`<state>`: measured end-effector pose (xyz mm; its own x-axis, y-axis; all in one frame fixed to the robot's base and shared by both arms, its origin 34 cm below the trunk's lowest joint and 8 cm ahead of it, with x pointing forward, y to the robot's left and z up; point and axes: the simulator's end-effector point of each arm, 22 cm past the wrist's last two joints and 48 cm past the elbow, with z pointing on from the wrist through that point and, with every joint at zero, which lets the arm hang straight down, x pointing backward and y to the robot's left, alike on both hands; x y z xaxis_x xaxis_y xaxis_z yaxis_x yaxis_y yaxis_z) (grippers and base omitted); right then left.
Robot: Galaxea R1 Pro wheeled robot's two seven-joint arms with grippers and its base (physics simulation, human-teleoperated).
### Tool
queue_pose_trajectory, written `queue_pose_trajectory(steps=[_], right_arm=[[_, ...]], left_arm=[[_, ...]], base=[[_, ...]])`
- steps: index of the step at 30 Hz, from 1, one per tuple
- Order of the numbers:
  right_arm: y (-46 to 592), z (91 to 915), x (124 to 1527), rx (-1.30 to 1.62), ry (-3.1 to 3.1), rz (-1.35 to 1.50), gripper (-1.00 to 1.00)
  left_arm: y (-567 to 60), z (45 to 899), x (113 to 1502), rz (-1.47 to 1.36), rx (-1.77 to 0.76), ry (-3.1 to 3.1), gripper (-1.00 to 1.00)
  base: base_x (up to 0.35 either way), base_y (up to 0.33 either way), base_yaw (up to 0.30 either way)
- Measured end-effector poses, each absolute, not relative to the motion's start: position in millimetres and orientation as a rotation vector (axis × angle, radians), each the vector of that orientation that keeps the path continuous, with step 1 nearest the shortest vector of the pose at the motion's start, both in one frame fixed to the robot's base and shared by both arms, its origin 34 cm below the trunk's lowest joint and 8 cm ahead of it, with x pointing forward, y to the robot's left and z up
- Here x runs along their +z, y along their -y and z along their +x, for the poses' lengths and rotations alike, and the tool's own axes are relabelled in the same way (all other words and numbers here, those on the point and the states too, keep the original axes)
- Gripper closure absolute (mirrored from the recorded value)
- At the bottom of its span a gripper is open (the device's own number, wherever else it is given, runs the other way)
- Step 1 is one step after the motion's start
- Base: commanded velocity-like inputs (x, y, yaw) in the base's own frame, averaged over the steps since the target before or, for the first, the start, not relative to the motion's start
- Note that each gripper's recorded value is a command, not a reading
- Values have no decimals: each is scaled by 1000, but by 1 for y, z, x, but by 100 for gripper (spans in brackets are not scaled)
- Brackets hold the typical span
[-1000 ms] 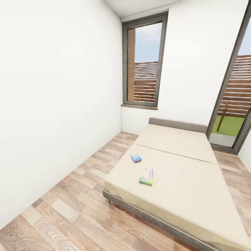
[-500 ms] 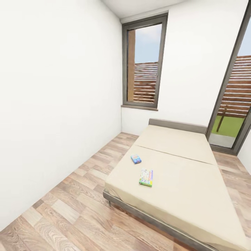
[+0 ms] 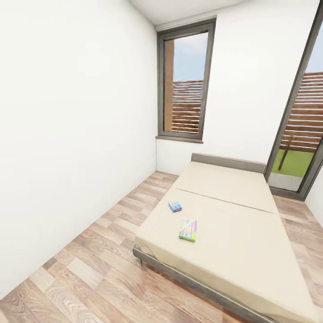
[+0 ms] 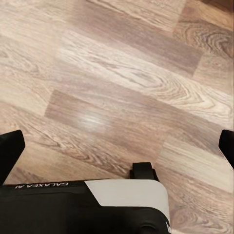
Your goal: Put all the toys in the child's room - the three board games (two on the bed and one on the table), the two jigsaw puzzles on the table, and the tennis ball on the table - inside the toy box on the table in the child's room.
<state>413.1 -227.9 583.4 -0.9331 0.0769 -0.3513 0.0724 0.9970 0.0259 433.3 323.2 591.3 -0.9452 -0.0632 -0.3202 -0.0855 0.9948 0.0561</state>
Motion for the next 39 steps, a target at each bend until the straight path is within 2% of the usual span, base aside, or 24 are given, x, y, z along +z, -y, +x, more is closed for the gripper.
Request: queue_pose_trajectory(steps=[10,31,39], right_arm=[[224,436,605,32,-2742,89,-100],[225,431,627,28,-2741,100,-100],[224,432,628,31,-2738,103,-100]], left_arm=[[-321,473,621,-90,95,-2700,-100],[-322,468,643,-97,100,-2680,-100],[-321,468,644,-96,95,-2677,-100]], base=[[0,0,0],[0,0,2],[5,0,193]])
